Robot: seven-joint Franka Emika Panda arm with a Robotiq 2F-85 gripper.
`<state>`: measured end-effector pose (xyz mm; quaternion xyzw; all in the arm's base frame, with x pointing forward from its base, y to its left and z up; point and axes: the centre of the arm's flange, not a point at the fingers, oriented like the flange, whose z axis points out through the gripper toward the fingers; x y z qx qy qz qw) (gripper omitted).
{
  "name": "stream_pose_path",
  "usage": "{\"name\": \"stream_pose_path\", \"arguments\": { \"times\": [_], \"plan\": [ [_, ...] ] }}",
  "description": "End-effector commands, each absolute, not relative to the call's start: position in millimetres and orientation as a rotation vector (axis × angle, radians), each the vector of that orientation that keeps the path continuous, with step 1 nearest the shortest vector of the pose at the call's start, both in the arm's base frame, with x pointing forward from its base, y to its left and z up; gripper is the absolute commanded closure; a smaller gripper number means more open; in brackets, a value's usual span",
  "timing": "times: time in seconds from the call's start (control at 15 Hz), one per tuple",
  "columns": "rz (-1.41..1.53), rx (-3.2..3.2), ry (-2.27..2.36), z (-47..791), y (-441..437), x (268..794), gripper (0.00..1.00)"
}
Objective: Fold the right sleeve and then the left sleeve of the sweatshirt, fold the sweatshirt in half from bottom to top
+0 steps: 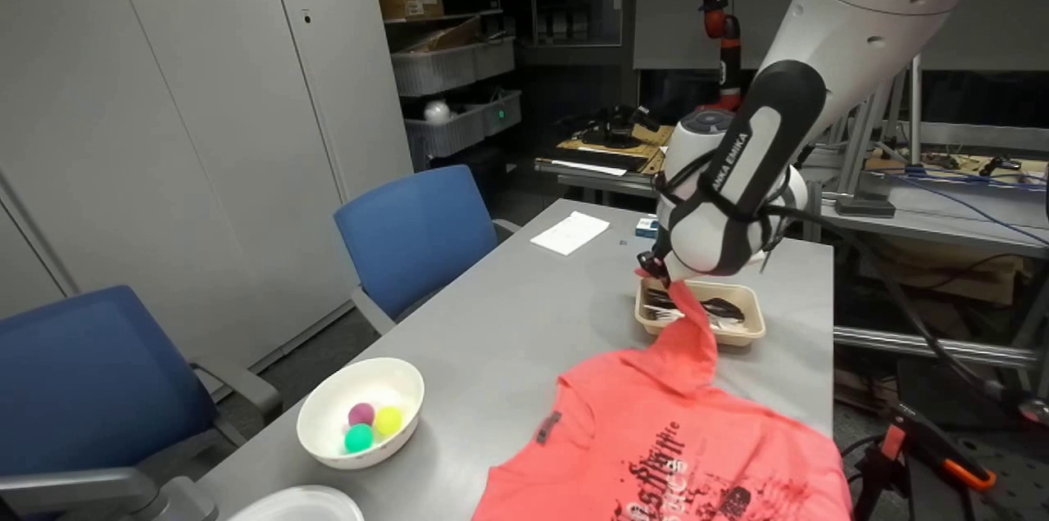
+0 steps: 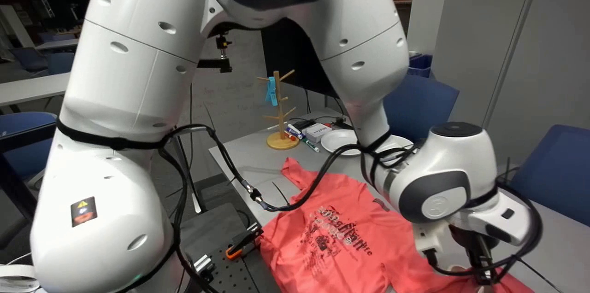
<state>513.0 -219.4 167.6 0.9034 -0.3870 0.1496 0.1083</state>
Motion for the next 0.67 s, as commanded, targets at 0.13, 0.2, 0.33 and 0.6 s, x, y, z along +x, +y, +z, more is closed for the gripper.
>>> {"name": "stream_pose_path", "arguments": {
  "times": [0.13,0.2,0.33,0.6],
  "plan": [
    [0.416,2.772,-0.808,189.7,-140.4,487.3,0.99],
    [0.383,2.792,-0.768,196.7,-134.7,487.4,0.99],
    [0.363,2.821,-0.693,209.1,-127.5,485.9,0.99],
    [0.302,2.885,-0.507,227.6,-115.5,481.0,0.99]
  ]
}}
